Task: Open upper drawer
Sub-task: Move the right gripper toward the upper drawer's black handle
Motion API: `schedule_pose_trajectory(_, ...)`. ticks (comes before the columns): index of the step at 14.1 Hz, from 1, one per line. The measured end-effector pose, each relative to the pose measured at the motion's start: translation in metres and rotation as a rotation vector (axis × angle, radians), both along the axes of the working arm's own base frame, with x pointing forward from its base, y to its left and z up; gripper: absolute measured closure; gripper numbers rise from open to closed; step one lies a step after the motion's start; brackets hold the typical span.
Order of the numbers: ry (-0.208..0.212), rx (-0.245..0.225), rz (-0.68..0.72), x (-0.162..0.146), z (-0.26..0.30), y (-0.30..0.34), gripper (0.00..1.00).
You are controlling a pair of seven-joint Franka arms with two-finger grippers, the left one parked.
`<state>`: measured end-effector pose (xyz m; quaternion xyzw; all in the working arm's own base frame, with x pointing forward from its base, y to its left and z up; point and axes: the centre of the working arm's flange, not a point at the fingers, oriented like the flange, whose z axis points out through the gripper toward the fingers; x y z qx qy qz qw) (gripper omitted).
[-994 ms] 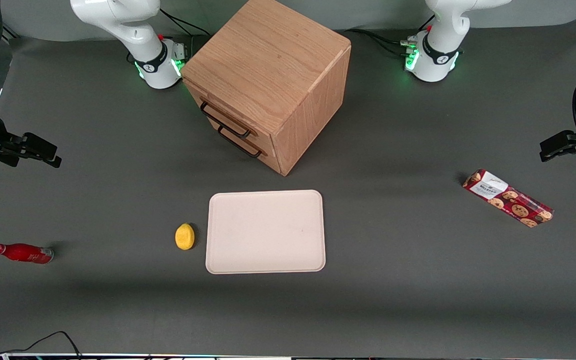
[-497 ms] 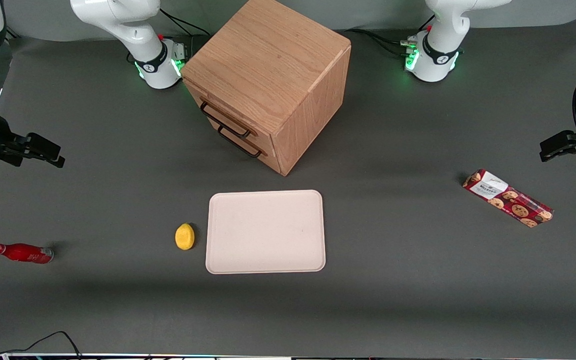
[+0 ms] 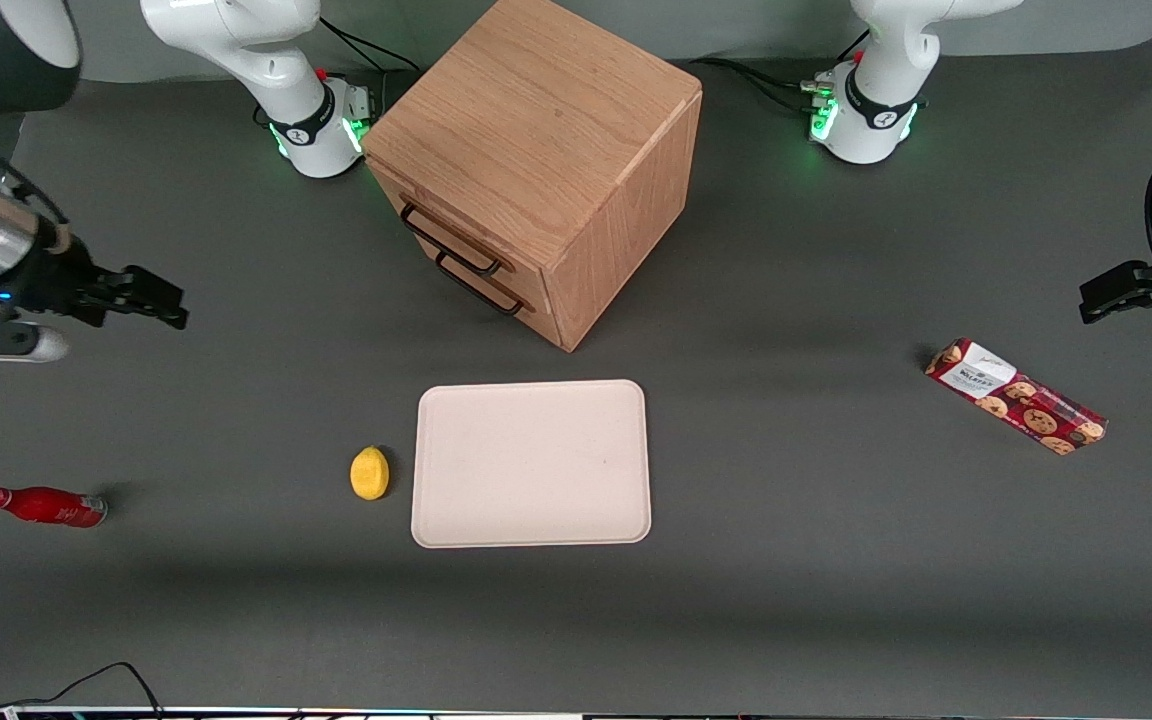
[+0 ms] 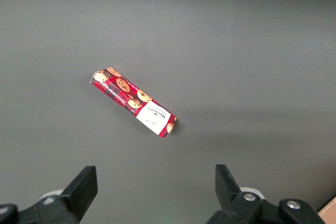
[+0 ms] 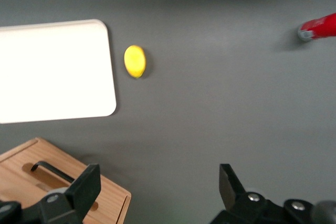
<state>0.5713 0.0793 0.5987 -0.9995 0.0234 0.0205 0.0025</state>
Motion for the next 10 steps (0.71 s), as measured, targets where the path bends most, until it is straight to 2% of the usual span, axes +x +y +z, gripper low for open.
schedule_pose_trajectory(6, 0.062, 0.009, 0.22, -0.023, -0.029, 0.097, 0.0)
schedule_pose_trajectory(10, 0.096, 0.096, 0.371, -0.036, -0.039, 0.129, 0.0)
